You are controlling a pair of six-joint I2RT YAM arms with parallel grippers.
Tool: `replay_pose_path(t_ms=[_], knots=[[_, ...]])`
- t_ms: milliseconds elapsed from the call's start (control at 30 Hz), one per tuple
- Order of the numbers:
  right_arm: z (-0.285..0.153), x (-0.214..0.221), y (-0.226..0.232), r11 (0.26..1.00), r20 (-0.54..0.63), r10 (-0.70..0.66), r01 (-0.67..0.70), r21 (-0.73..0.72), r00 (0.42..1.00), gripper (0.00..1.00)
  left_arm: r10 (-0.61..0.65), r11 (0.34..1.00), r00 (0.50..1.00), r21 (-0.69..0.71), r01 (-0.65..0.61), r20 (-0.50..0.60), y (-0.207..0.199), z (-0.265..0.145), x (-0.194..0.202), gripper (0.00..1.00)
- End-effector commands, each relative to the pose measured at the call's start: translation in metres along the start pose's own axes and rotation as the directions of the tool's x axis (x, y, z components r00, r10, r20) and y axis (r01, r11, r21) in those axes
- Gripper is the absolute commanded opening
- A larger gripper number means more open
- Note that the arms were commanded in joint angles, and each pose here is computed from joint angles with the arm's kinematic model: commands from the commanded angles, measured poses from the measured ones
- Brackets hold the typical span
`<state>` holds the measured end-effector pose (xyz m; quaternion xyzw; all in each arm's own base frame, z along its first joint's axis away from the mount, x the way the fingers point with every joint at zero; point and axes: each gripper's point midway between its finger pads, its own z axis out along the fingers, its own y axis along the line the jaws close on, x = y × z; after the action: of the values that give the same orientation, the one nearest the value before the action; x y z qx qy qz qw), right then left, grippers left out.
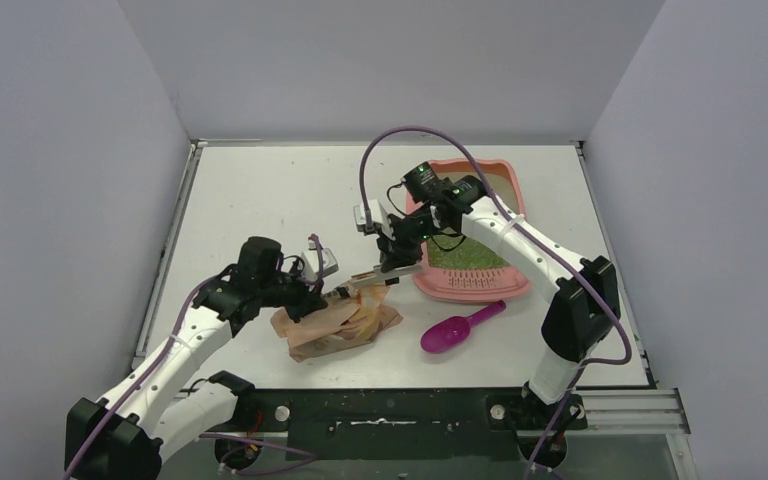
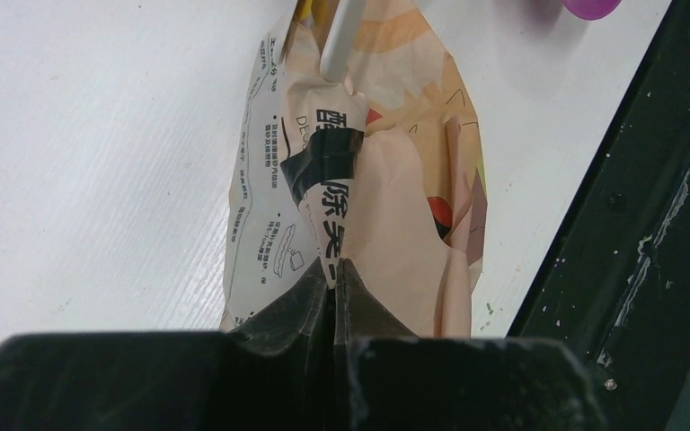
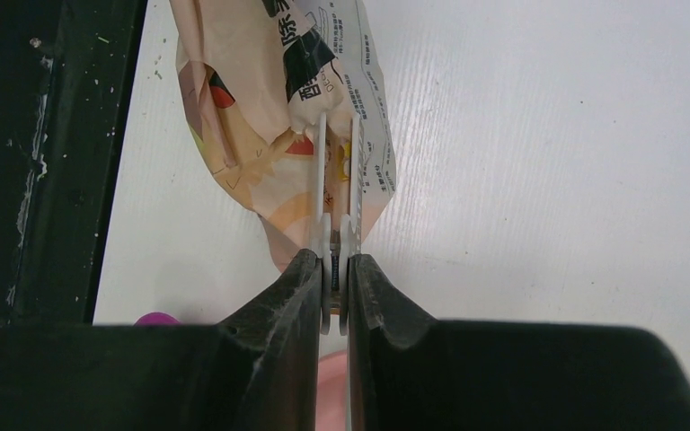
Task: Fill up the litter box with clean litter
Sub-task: Clamp the cat litter bag at the center of the board.
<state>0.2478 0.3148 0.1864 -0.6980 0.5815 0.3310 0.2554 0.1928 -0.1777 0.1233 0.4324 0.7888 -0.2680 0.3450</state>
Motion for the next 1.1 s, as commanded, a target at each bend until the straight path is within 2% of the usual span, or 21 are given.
replay_pose_path(t_ms=[0, 367, 533, 600, 733, 800, 833, 867, 933, 1000, 1067], knots=[[0.005, -0.022, 0.001, 0.998, 0.049, -0.057, 0.056, 0.013, 0.997, 0.00, 0.030, 0.999, 0.996, 0.013, -0.032, 0.089, -0.002, -0.004, -0.023, 0.00], [0.002, -0.032, 0.010, 0.999, 0.159, 0.004, 0.003, -0.049, 0.987, 0.00, 0.015, 0.999, 0.996, -0.034, -0.012, 0.091, 0.006, -0.006, -0.022, 0.00], [0.007, -0.006, 0.001, 0.999, 0.072, 0.043, -0.044, 0.013, 0.997, 0.00, 0.010, 0.999, 0.994, -0.051, -0.005, 0.106, 0.006, -0.009, -0.022, 0.00], [0.010, 0.003, 0.002, 0.997, 0.050, 0.070, -0.071, 0.005, 0.996, 0.08, 0.002, 0.999, 0.994, -0.054, 0.004, 0.113, 0.005, -0.009, -0.021, 0.00], [0.014, -0.002, 0.000, 0.997, 0.104, 0.072, -0.074, 0.018, 0.992, 0.35, -0.003, 0.999, 0.992, -0.042, 0.009, 0.128, 0.002, -0.010, -0.022, 0.00], [0.012, -0.008, -0.002, 0.997, 0.133, 0.066, -0.072, 0.040, 0.989, 0.45, -0.008, 0.999, 0.991, -0.046, 0.014, 0.131, 0.003, -0.010, -0.022, 0.00], [0.010, -0.010, -0.004, 0.996, 0.140, 0.058, -0.066, 0.053, 0.988, 0.47, -0.011, 0.999, 0.991, -0.047, 0.017, 0.131, 0.003, -0.010, -0.022, 0.00], [0.008, -0.012, -0.004, 0.996, 0.143, 0.052, -0.061, 0.060, 0.988, 0.48, -0.014, 0.999, 0.991, -0.048, 0.020, 0.135, 0.003, -0.009, -0.023, 0.10], [0.006, -0.014, -0.005, 0.996, 0.140, 0.053, -0.062, 0.064, 0.989, 0.48, -0.022, 0.998, 0.988, -0.046, 0.029, 0.153, 0.004, -0.008, -0.027, 0.37], [0.004, -0.012, -0.005, 0.996, 0.121, 0.062, -0.070, 0.062, 0.991, 0.48, -0.014, 0.999, 0.985, -0.037, 0.020, 0.170, 0.005, -0.006, -0.034, 0.51], [0.002, -0.012, -0.004, 0.995, 0.111, 0.065, -0.072, 0.065, 0.992, 0.48, -0.010, 1.000, 0.983, -0.028, 0.015, 0.182, 0.007, -0.004, -0.043, 0.59]])
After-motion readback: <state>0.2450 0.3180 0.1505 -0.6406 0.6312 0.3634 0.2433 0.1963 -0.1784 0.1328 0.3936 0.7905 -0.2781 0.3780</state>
